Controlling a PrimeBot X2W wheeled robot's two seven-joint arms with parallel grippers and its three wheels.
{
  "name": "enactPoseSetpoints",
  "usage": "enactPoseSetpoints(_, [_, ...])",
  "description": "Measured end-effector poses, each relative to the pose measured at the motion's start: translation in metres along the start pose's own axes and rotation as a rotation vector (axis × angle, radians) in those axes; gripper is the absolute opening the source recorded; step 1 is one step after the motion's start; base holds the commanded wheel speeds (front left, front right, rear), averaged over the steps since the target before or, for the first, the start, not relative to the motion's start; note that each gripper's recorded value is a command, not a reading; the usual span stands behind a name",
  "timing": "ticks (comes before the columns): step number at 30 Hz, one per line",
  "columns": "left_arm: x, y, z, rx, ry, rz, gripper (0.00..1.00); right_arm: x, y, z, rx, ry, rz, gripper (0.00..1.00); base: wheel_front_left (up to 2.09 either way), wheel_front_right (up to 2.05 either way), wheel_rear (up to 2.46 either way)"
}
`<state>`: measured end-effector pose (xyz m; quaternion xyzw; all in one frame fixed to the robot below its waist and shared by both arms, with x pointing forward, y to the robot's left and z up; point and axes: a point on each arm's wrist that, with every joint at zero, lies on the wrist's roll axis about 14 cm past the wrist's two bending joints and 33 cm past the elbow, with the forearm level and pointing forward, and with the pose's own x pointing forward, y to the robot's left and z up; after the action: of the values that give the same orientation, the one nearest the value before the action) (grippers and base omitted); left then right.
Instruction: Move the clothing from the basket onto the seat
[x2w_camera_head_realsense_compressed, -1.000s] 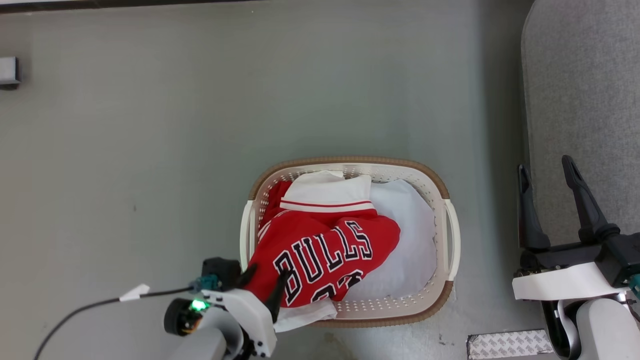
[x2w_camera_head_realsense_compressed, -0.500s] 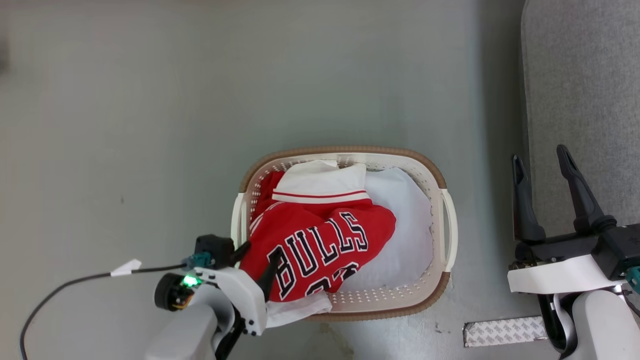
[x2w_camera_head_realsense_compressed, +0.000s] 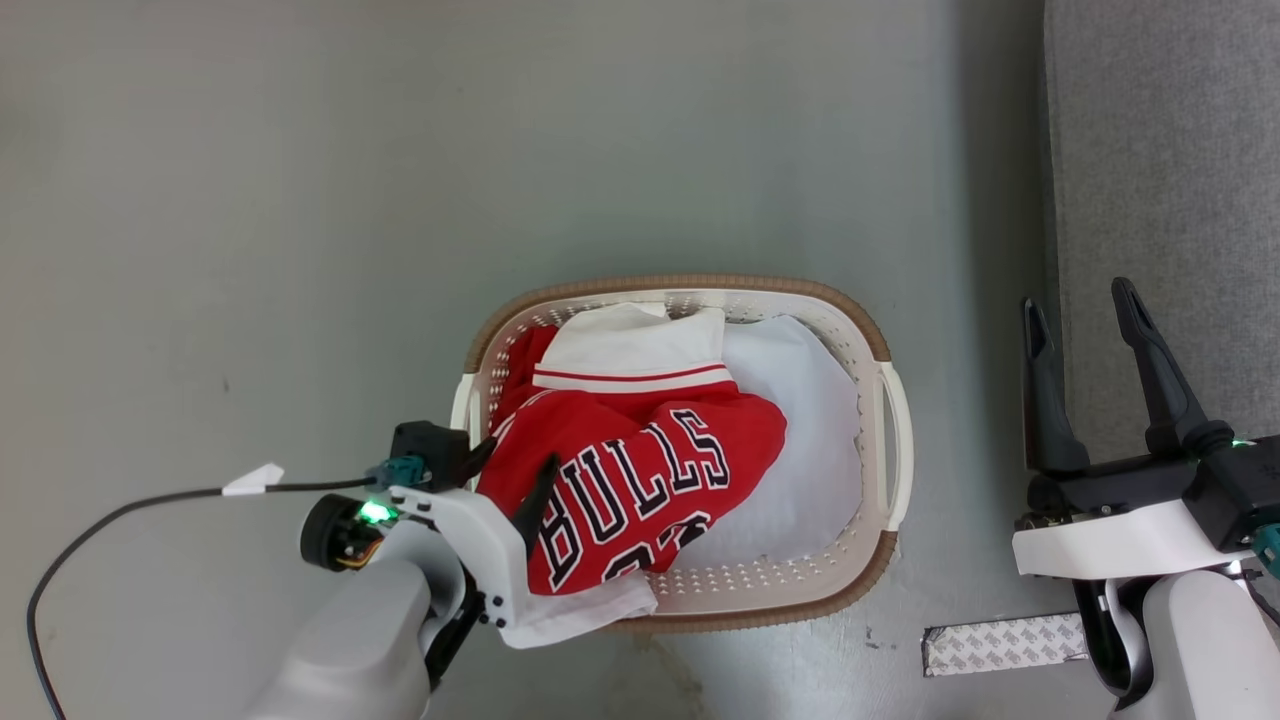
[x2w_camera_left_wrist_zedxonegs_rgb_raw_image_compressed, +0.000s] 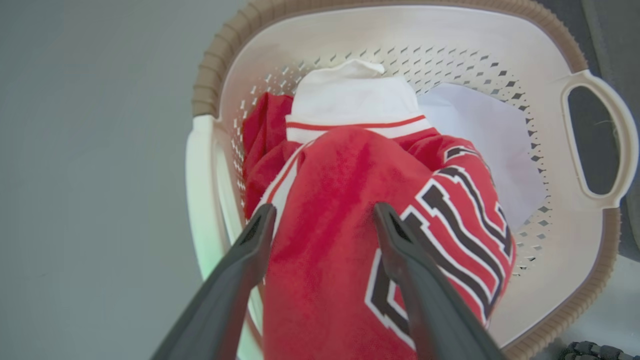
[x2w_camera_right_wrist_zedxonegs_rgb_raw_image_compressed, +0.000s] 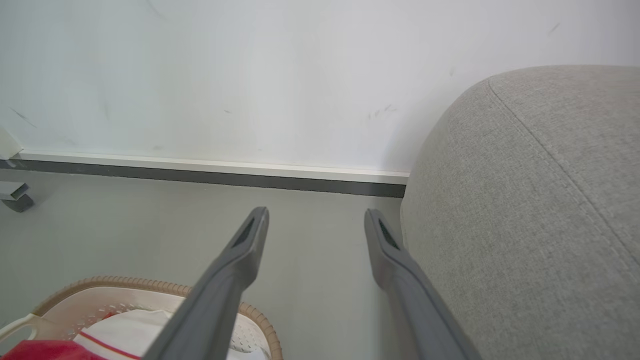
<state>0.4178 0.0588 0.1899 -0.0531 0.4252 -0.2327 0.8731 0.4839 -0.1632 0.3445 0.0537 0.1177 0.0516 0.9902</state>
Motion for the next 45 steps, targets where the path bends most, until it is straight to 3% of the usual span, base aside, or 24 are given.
enactPoseSetpoints(15, [0.011,-0.014,-0.009,0.039,0.087,-0.049,1.0,0.002,0.001,-0.005,0.012,0.01,0.003,1.0,0.0,0.0,0.0])
enactPoseSetpoints(17, [0.012,-0.016,-0.011,0.037,0.099,-0.055,0.8,0.002,0.0,-0.006,0.013,0.011,0.002,1.0,0.0,0.0,0.0])
enactPoseSetpoints(18, [0.012,-0.018,-0.012,0.039,0.103,-0.059,0.44,0.002,0.0,-0.006,0.013,0.011,0.002,1.0,0.0,0.0,0.0])
enactPoseSetpoints(19, [0.013,-0.02,-0.014,0.046,0.111,-0.067,0.25,0.003,0.0,-0.006,0.012,0.01,0.002,1.0,0.0,0.0,0.0])
enactPoseSetpoints(20, [0.013,-0.023,-0.015,0.055,0.119,-0.079,0.0,0.003,0.0,-0.005,0.012,0.009,0.002,1.0,0.0,0.0,0.0])
enactPoseSetpoints(30, [-0.002,-0.049,-0.001,0.02,0.067,-0.137,0.0,-0.004,0.0,0.017,0.004,-0.032,-0.003,1.0,0.0,0.0,0.0])
enactPoseSetpoints(45, [-0.09,-0.073,0.04,0.008,-0.154,-0.166,0.0,-0.061,0.018,0.076,0.046,-0.142,0.015,1.0,0.0,0.0,0.0])
